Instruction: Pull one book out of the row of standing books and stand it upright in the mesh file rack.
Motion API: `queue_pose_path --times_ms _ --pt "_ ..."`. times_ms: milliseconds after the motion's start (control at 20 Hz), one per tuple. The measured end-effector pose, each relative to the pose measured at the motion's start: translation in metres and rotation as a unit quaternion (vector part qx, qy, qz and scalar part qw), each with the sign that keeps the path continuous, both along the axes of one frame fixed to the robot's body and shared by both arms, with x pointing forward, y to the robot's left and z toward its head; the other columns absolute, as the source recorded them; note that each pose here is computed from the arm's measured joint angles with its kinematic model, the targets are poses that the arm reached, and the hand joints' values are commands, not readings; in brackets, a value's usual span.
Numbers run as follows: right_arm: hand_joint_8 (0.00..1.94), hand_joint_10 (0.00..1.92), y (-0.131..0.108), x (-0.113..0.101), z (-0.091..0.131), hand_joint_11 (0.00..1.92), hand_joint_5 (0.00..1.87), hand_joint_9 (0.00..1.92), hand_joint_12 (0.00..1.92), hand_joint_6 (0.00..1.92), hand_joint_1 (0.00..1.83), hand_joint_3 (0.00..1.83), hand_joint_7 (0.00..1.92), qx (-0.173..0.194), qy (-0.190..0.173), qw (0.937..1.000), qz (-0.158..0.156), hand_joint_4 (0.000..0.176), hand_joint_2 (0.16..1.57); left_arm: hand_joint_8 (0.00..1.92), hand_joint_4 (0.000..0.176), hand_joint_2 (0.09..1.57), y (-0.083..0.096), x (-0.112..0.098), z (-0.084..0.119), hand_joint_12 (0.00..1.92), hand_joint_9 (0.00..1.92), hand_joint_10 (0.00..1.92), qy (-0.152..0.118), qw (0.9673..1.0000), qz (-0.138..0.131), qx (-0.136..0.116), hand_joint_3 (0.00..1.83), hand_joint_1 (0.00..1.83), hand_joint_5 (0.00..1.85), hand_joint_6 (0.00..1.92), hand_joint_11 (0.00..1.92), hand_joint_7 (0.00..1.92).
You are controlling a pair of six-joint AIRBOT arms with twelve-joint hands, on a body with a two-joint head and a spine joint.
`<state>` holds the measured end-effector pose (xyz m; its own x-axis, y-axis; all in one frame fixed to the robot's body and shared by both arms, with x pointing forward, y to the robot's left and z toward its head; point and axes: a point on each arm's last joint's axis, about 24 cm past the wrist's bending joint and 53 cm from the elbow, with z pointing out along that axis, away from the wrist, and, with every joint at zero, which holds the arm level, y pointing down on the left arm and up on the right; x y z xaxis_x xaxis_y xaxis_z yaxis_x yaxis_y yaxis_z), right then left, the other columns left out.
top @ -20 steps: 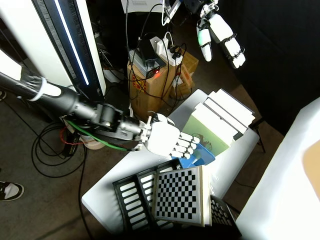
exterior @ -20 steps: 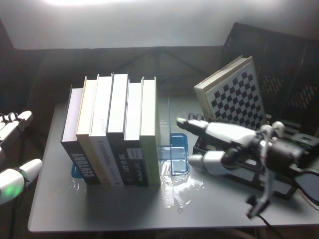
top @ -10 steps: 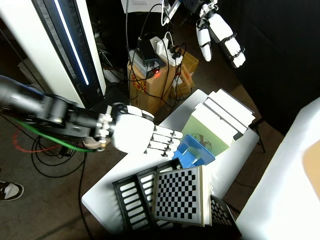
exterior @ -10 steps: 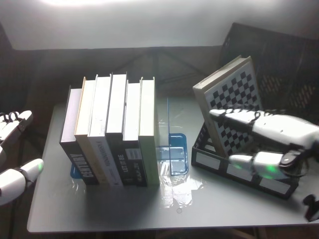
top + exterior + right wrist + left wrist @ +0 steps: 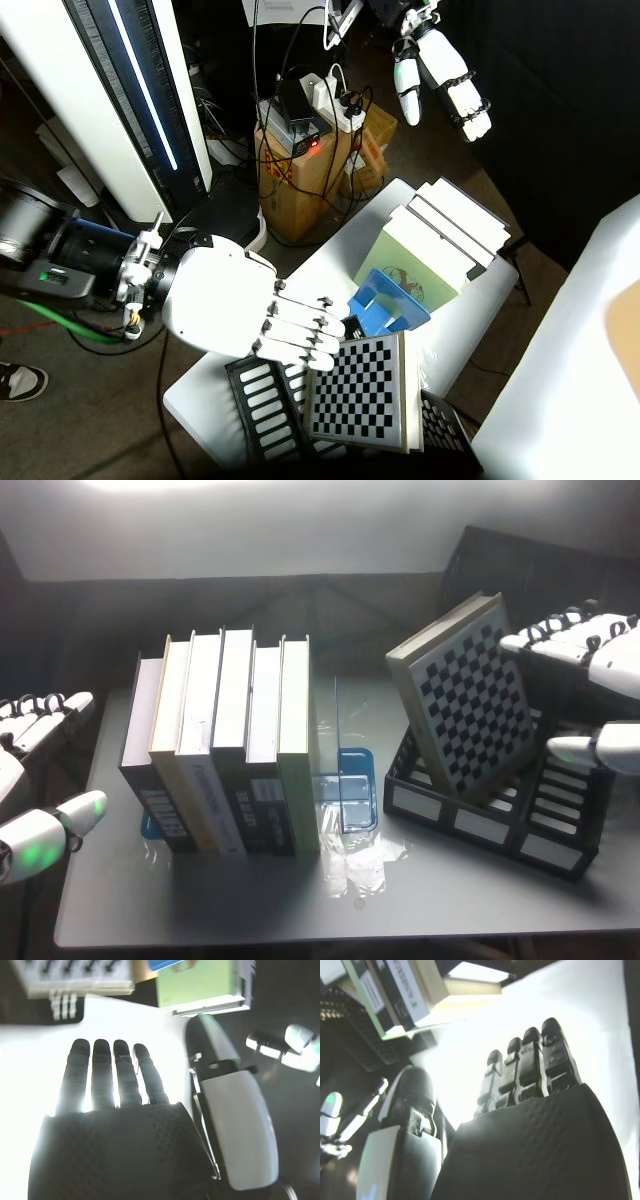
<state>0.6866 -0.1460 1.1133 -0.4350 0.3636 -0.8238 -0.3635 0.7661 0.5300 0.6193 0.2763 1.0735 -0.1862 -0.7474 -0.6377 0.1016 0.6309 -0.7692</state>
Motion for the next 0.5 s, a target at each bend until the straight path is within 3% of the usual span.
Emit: queue_pose_path --times_ms 50,100,250,300,450,500 --pt "0.00 0.00 -0.002 0.000 -0.005 0.00 0.00 0.00 0.00 0.00 0.61 0.00 0.00 -0.028 0.000 0.9996 0.004 0.000 1.29 0.00 0.066 1.38 0.001 0.000 0.000 0.00 0.00 0.00 0.001 1.0000 0.000 0.001 0.00 0.18 0.01 0.00 0.00 0.00" --pt "0.00 0.00 -0.004 0.000 -0.009 0.00 0.00 0.00 0.00 0.00 0.65 0.00 0.00 -0.058 0.005 0.9983 0.009 0.000 1.29 0.00 0.061 1.39 0.002 0.001 0.000 0.00 0.00 0.00 0.003 1.0000 0.000 0.003 0.00 0.18 0.01 0.00 0.00 0.00" --pt "0.00 0.00 -0.011 0.001 -0.009 0.00 0.00 0.00 0.00 0.00 0.60 0.00 0.00 -0.113 0.000 0.9935 0.017 0.000 1.31 0.00 0.062 1.39 0.002 0.001 0.003 0.00 0.00 0.00 -0.001 1.0000 -0.003 0.006 0.00 0.17 0.01 0.00 0.00 0.00" --pt "0.00 0.00 -0.015 0.002 -0.008 0.00 0.00 0.00 0.00 0.00 0.67 0.00 0.00 -0.133 -0.006 0.9908 0.020 0.000 1.31 0.00 0.073 1.39 0.002 0.001 0.002 0.00 0.00 0.00 0.001 1.0000 -0.003 0.006 0.00 0.17 0.01 0.00 0.00 0.00" --pt "0.00 0.00 -0.015 -0.006 -0.011 0.00 0.00 0.00 0.00 0.00 0.58 0.00 0.00 -0.187 -0.016 0.9813 0.042 0.013 1.29 0.00 0.057 1.39 0.002 0.001 0.001 0.00 0.00 0.00 0.002 1.0000 -0.003 0.007 0.00 0.16 0.01 0.00 0.00 0.00" --pt "0.00 0.00 -0.013 -0.012 -0.013 0.00 0.00 0.00 0.00 0.00 0.59 0.00 0.00 -0.195 -0.013 0.9794 0.050 0.000 1.29 0.00 0.047 1.39 0.002 0.001 0.001 0.00 0.00 0.00 0.001 1.0000 -0.004 0.007 0.00 0.15 0.02 0.01 0.00 0.00"
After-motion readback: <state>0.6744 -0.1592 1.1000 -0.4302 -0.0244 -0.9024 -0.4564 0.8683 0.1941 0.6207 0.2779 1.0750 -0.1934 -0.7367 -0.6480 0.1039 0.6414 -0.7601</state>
